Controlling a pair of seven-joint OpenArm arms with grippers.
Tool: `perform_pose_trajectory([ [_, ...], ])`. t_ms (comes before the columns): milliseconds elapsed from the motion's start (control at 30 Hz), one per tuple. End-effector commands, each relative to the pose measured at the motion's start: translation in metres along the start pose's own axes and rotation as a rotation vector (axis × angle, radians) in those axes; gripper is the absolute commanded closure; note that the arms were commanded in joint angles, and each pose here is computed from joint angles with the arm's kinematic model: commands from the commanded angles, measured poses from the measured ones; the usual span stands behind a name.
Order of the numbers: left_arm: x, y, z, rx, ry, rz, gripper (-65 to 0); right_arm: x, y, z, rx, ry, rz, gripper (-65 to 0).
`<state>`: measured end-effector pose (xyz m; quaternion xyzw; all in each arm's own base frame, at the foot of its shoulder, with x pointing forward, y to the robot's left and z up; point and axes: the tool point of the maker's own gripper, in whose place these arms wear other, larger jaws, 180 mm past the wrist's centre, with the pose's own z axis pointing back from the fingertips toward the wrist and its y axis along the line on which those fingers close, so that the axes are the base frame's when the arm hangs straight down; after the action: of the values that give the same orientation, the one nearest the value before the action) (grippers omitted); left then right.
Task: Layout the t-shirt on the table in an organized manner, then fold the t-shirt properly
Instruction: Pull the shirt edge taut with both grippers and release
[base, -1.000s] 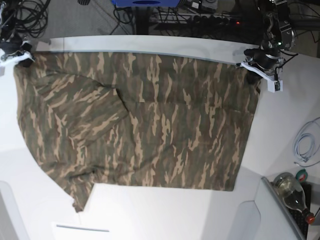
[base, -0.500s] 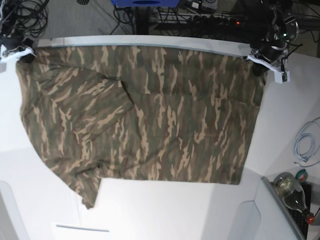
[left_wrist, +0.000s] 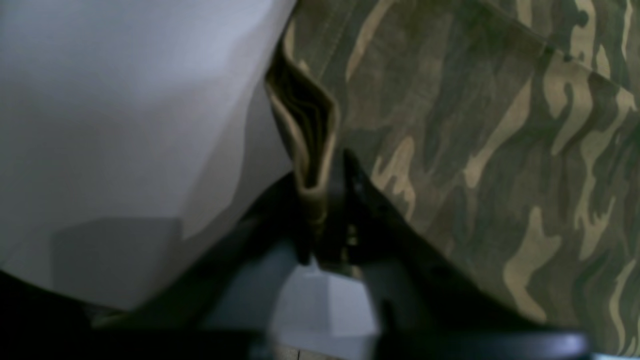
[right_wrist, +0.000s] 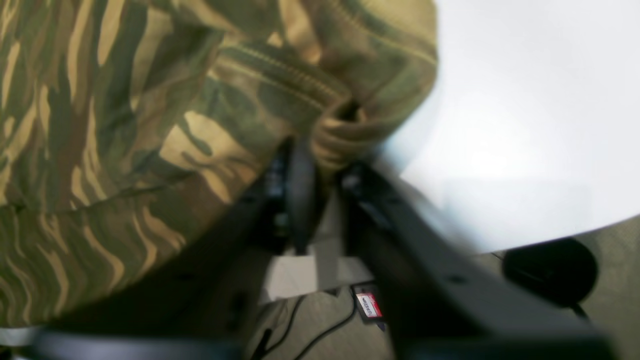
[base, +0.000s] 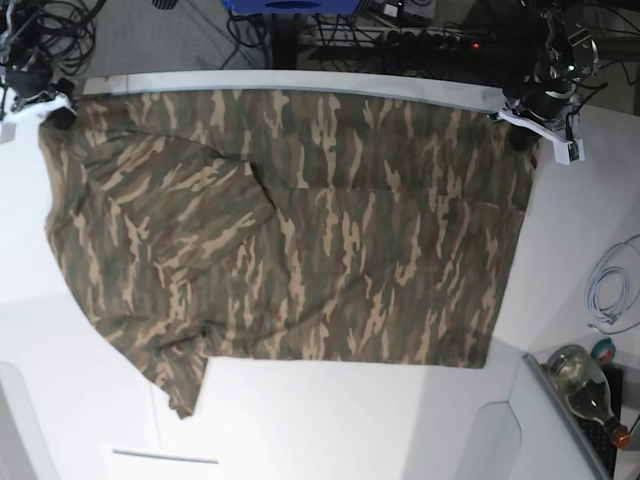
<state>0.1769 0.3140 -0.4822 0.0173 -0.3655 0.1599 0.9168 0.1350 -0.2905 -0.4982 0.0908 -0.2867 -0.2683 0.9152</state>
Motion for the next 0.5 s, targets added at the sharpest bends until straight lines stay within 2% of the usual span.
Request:
perform_pose_trajectory([
  [0, 0.001, 0.011, 0.005, 0.034, -0.002, -0.013, -13.5, 0.008, -0.007, 0.005, -0.023, -0.012, 0.020, -20.6],
  [100, 0.000, 0.012, 0.007, 0.036, -0.002, -0.015, -33.6, 0.016, -0.008, 0.011, -0.032, -0.037, 0.023, -36.9],
  [200, 0.001, 0.012, 0.007, 0.036, -0.004, -0.017, -45.7, 0.026, -0.011, 0.020, -0.051, -0.095, -0.011, -49.7],
  [300, 0.012, 0.018, 0.010, 0.052, -0.033, -0.018, -50.4, 0.047, -0.016, 0.036, -0.077, -0.173, -0.013, -50.9],
  [400, 0.045, 0.059, 0.029, 0.160, -0.135, 0.036, -50.4, 0.067, -0.023, 0.045, -0.097, -0.223, -0.004, -50.9],
  [467, 0.072, 0.080, 0.037, 0.216, -0.210, 0.060, -50.4, 0.094, -0.025, 0.046, -0.100, -0.265, 0.022, -51.2],
])
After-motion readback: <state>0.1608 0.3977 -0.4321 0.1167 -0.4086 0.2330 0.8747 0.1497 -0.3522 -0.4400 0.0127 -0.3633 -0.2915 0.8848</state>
